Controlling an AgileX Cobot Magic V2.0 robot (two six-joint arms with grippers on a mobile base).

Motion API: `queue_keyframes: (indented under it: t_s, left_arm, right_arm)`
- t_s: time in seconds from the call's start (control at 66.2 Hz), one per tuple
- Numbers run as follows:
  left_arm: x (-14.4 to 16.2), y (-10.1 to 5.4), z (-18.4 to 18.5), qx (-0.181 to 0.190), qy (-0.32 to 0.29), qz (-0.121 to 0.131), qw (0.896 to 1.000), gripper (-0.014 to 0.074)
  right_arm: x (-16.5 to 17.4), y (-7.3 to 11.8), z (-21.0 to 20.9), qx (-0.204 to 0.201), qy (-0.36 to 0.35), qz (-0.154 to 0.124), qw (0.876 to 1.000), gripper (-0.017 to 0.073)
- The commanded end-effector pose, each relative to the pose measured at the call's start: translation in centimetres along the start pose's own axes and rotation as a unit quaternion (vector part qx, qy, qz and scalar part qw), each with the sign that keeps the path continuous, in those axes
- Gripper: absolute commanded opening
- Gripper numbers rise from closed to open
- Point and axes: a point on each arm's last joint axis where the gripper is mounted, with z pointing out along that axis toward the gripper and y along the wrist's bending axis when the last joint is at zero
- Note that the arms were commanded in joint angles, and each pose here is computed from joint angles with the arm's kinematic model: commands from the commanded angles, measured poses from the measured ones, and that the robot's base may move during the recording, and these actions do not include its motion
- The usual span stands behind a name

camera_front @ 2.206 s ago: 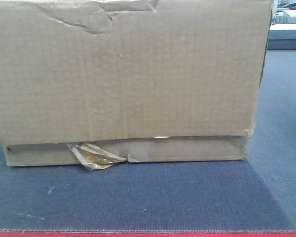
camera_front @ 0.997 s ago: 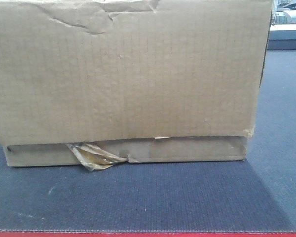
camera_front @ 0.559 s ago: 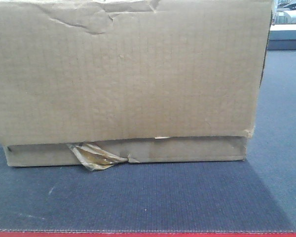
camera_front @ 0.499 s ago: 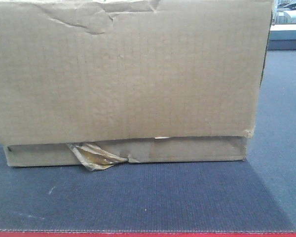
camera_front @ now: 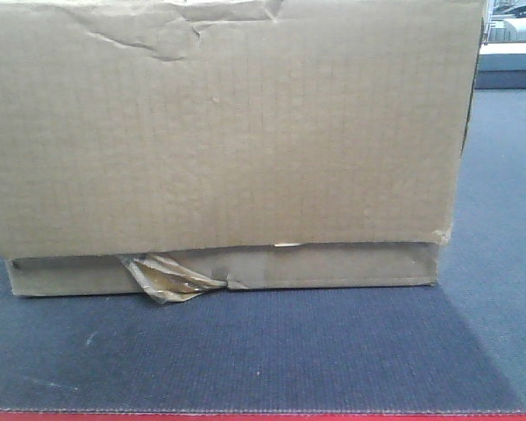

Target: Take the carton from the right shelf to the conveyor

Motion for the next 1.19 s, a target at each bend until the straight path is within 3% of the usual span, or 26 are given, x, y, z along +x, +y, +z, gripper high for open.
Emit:
queue_keyframes:
  t_s: [0.0,0.771,1.012,1.179]
  left_arm:
    - [-0.1,0.0,0.0,0.0,-0.008,-0.004,1.0,0.0014]
    - [-0.1,0.0,0.0,0.0,-0.008,-0.004,1.0,0.0014]
    - [-0.1,0.0,0.0,0.0,-0.008,-0.004,1.0,0.0014]
    - [-0.1,0.0,0.0,0.0,-0.008,-0.004,1.0,0.0014]
  right_arm:
    - [-0.2,0.0,-0.1,0.002,-0.014,-0.009,1.0,-0.0078]
    - [-0.2,0.0,-0.1,0.003,-0.013,-0.009,1.0,-0.0078]
    - [0.7,-0.4,0.3,0.061,-0.027,-0.047,0.997,-0.0078]
    - [5.0,-0.8,0.8,0.079,-0.038,-0.04,0.995,-0.0078]
